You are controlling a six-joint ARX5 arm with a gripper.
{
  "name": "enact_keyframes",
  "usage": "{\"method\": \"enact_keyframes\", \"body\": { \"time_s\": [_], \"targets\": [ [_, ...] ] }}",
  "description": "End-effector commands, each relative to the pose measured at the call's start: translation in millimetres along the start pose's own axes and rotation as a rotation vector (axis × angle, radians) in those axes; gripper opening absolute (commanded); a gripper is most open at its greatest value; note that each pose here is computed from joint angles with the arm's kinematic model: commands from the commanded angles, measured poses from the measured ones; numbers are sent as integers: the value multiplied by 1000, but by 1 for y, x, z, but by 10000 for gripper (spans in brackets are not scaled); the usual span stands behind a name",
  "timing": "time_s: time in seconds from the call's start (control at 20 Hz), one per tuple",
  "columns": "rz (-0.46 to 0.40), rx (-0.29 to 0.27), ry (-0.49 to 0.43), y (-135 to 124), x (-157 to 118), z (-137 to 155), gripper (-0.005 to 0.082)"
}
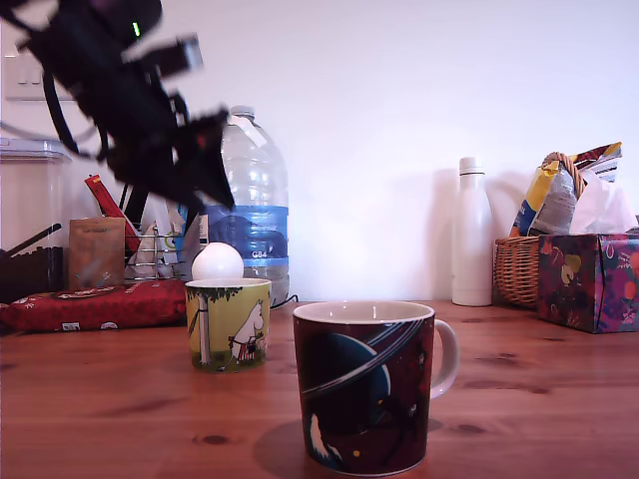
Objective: Pick up the coffee capsules from the table one by one and drop them inside the nearest coffee cup
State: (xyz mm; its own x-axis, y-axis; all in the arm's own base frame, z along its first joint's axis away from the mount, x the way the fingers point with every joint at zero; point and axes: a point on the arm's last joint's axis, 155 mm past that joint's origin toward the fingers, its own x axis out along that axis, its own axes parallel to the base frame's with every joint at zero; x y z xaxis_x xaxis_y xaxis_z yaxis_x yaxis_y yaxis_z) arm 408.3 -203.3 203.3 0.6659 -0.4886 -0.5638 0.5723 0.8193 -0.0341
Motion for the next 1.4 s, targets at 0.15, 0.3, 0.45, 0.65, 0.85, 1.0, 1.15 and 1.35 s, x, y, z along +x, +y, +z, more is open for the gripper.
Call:
{"method": "enact_keyframes", "body": {
  "time_s": [0.15, 0.3, 0.45, 0.65, 0.85, 1.0, 1.15, 1.35],
  "targets": [
    [44, -51, -1, 18, -20, -21, -21],
    [66, -89, -18, 31, -34, -43, -21],
    [105, -178, -48, 48, -49, -68, -21],
    [160, -255, -109, 60, -74, -93, -21],
    [234, -305, -171, 64, -99, -113, -21],
    [275, -336, -234, 60, -118, -125, -21],
    [274, -343, -303, 49, -136, -131, -21],
    [284, -323, -364, 36, -162, -133, -21]
  ]
}}
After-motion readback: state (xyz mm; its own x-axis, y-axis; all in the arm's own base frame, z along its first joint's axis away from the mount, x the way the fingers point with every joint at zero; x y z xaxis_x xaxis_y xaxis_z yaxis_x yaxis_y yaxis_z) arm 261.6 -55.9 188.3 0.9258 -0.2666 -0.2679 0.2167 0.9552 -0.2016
